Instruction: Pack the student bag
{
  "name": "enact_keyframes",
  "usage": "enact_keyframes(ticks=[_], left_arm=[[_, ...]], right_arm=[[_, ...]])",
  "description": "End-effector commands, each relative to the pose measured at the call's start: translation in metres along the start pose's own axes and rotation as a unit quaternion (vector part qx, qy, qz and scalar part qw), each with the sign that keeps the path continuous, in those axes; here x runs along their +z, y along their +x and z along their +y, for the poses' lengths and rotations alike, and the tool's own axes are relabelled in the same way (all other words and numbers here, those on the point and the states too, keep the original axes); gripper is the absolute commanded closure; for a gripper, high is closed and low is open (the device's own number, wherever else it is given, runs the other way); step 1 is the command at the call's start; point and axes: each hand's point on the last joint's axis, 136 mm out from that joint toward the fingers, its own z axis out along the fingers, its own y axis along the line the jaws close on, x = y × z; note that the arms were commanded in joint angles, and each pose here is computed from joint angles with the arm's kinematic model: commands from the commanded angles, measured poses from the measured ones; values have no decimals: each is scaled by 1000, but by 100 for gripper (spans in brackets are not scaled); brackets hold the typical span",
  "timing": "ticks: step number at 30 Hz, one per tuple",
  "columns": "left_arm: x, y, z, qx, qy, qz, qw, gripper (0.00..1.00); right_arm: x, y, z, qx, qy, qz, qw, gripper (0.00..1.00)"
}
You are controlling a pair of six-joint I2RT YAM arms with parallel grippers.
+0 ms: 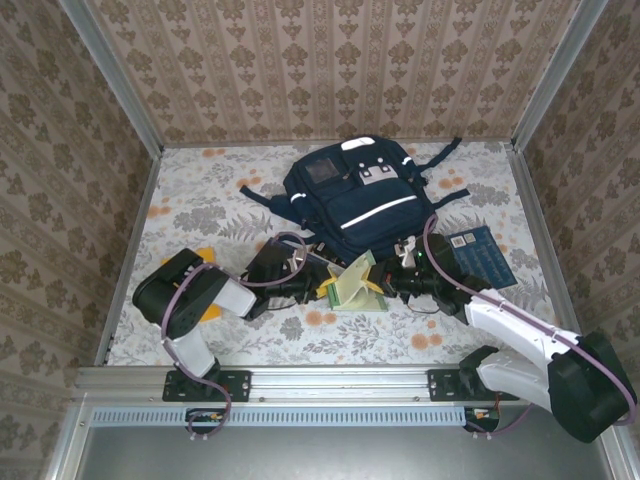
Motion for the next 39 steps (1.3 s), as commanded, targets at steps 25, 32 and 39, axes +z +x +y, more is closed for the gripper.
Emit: enact_keyframes(ticks=[25,32,39], left_arm=[[-83,15,-133,198,30,-37,979,88],[-90,30,-169,233,65,-7,970,89],[-94,37,-190,252,87,4,964,95]], right_arm=[[-38,-21,15,-115,64,-40,991,0],[-40,-19,105,-135,-127,-3,983,0],[-47,-24,130,-144,-183,-17,972,8]])
